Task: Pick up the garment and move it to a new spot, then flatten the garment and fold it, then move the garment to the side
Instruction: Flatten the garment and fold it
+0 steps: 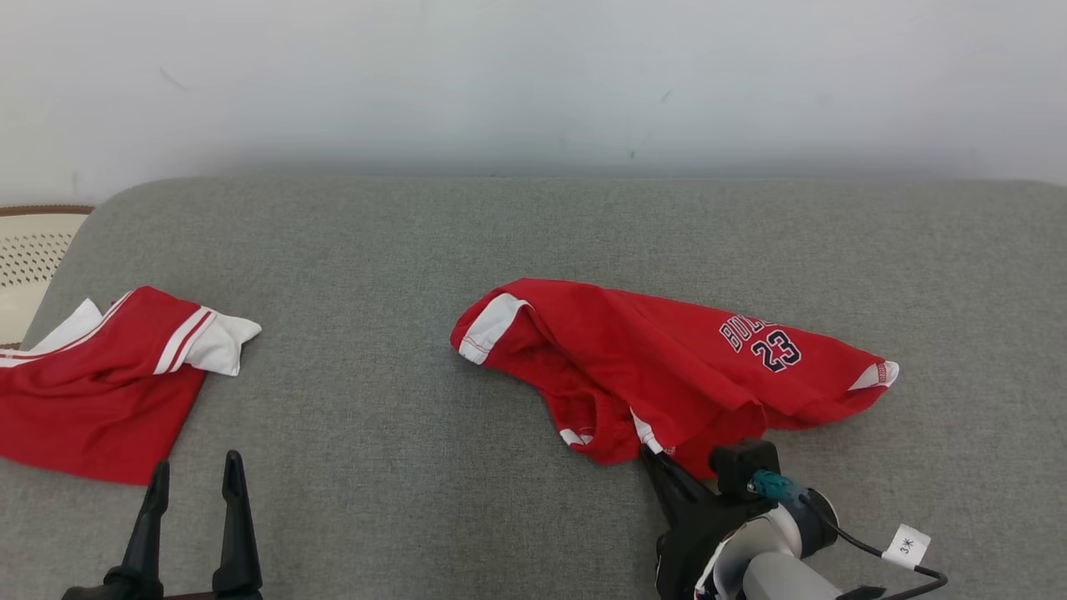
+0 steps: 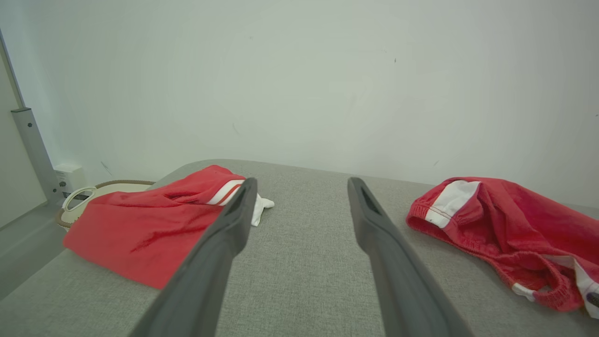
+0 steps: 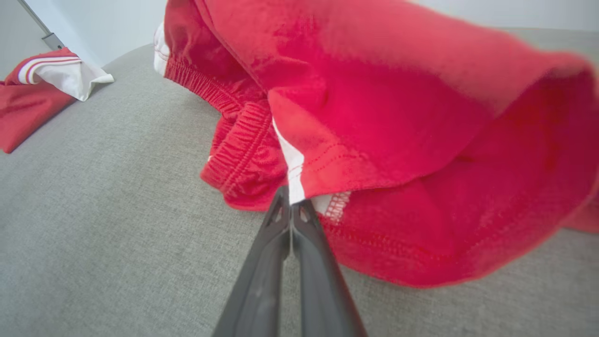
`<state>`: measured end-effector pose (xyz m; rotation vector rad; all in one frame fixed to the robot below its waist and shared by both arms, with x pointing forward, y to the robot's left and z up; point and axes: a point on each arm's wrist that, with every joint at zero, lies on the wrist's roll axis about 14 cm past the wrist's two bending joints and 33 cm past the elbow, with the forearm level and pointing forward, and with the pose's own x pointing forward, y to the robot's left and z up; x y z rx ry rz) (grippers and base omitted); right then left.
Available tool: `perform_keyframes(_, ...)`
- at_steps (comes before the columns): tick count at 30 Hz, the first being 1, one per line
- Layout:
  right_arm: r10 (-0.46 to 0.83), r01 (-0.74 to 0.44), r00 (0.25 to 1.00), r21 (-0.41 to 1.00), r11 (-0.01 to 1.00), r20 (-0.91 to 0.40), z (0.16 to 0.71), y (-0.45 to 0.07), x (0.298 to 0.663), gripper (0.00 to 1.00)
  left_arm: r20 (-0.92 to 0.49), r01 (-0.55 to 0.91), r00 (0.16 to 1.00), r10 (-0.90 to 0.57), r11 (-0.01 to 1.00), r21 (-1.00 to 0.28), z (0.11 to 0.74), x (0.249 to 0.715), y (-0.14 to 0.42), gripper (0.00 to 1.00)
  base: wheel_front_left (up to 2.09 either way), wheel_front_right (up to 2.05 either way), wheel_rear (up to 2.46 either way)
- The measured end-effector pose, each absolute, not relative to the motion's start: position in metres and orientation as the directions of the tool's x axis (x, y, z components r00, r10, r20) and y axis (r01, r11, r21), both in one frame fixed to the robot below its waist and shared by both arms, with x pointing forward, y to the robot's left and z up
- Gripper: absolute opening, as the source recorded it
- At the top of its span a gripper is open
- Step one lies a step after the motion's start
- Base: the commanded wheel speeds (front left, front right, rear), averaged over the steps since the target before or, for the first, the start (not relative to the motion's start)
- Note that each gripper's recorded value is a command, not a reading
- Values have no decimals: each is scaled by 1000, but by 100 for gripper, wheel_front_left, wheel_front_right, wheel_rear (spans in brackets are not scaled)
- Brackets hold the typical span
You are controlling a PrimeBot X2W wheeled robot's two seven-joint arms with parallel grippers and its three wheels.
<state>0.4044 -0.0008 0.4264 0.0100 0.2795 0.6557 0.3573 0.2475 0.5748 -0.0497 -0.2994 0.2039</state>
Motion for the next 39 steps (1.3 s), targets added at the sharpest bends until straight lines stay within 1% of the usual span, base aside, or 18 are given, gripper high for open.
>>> perform_keyframes(4, 608, -605, 770, 81, 792, -193, 447, -2, 411, 0, 291, -186, 935, 204, 979, -88, 576, 357, 245, 100, 0, 0, 0)
perform_keyframes(8, 596, -598, 791, 27, 801, -138, 468, -15, 418, 0, 302, -171, 934, 193, 980, -97, 580, 356, 240, 100, 0, 0, 0)
perform_keyframes(13, 575, -576, 817, -51, 816, -37, 506, -34, 429, 0, 306, -157, 934, 182, 982, -104, 581, 353, 235, 100, 0, 0, 0)
perform_keyframes(22, 564, -557, 823, -104, 824, 70, 552, -48, 423, 0, 305, -153, 935, 181, 982, -113, 580, 350, 232, 100, 0, 0, 0)
perform_keyframes(26, 560, -550, 824, -120, 827, 88, 565, -52, 420, 0, 305, -146, 936, 175, 982, -116, 580, 350, 229, 100, 0, 0, 0)
perform_keyframes(32, 558, -549, 827, -121, 827, 67, 569, -55, 418, 0, 304, -143, 937, 173, 983, -117, 580, 350, 228, 100, 0, 0, 0)
perform_keyframes(39, 551, -543, 834, -130, 829, 26, 569, -59, 439, 0, 292, -144, 941, 172, 983, -115, 576, 353, 228, 100, 0, 0, 0)
